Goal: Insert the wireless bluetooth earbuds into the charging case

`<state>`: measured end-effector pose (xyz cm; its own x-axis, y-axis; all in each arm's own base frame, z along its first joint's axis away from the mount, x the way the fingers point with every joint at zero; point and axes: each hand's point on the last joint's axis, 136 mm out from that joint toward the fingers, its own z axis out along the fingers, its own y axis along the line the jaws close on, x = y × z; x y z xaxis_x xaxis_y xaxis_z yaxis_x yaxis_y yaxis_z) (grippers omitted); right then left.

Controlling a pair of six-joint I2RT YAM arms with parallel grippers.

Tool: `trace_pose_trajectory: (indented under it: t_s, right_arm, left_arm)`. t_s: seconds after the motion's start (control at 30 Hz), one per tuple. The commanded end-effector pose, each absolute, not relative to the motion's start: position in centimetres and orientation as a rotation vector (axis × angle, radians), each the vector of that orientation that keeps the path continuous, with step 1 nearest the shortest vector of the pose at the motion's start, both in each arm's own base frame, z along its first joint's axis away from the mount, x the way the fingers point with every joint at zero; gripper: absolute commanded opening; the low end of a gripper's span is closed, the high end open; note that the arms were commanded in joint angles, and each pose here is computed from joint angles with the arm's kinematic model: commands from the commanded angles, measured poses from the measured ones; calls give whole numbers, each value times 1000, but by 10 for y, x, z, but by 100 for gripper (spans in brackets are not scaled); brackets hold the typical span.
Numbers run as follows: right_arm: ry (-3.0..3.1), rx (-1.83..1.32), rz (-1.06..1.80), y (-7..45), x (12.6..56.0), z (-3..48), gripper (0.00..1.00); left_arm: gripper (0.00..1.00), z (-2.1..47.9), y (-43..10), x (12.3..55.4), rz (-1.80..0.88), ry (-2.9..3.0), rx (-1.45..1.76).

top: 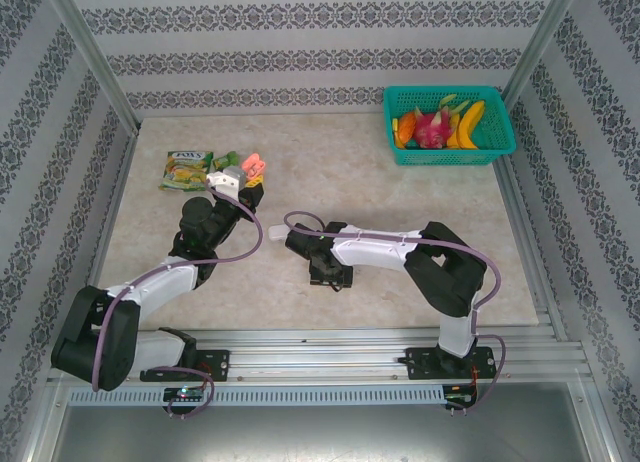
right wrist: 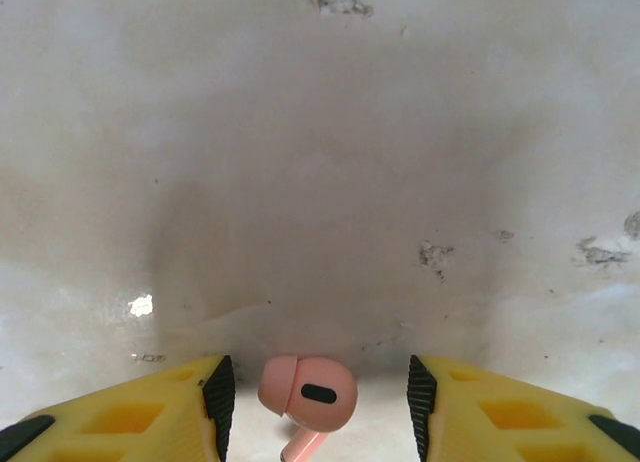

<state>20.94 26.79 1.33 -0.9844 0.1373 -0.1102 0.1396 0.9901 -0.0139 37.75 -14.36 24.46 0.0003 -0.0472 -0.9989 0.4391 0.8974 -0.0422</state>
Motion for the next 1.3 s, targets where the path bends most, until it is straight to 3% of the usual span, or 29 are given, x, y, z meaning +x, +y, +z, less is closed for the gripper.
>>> trace_pose_trajectory:
  t_s: [0.0,1.27]
  right_arm:
    - [3028,242,-74,267,206,11,48]
    - [3008,321,-61,256,213,10,35]
  left_arm:
    - [0,254,-139,379,-408,1480,286]
    - [0,246,-143,389,-452,1493,273]
